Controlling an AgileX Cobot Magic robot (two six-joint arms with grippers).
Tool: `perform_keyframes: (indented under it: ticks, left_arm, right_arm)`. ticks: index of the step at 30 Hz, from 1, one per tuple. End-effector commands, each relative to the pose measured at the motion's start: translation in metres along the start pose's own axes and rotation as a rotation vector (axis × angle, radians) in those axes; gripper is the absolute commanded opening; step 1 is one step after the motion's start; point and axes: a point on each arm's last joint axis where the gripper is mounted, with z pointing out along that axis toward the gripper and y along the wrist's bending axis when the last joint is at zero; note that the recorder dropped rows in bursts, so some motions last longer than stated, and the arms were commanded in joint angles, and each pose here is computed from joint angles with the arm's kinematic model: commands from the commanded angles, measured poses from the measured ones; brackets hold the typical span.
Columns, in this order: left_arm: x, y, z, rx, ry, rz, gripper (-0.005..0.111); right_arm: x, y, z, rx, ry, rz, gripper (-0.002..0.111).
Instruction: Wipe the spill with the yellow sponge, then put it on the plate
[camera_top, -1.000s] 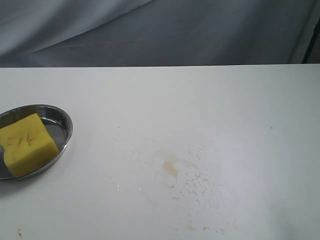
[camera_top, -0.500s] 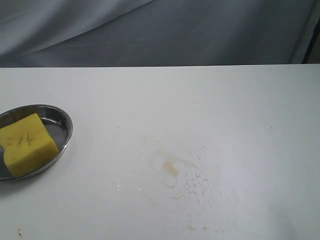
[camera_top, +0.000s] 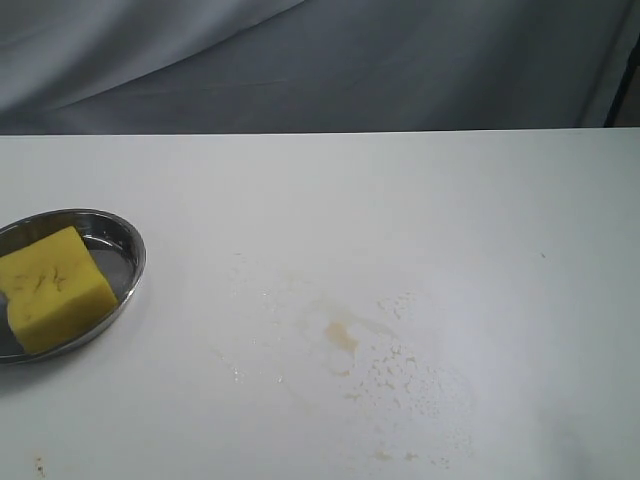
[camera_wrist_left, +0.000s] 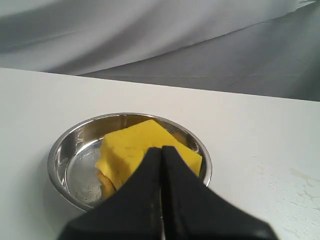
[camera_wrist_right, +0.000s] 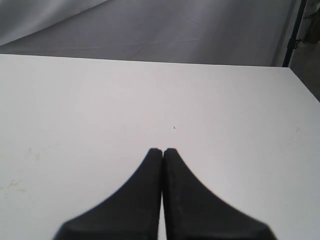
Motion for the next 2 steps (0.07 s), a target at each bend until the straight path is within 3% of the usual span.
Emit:
perform_keyframes:
  ticks: [1,2]
  left_arm:
    - [0.0016,0.0002,0.0003,-0.002,0.004,-0.018,0.0]
    - [0.0016,0.0002,0.0003,-0.002,0.004,-0.013,0.0]
  right_arm:
    - [0.0007,0.0001,0.0,-0.001,-0.004,0.009,0.0]
    - [0.0007,0.0001,0.0,-0.001,-0.004,0.009,0.0]
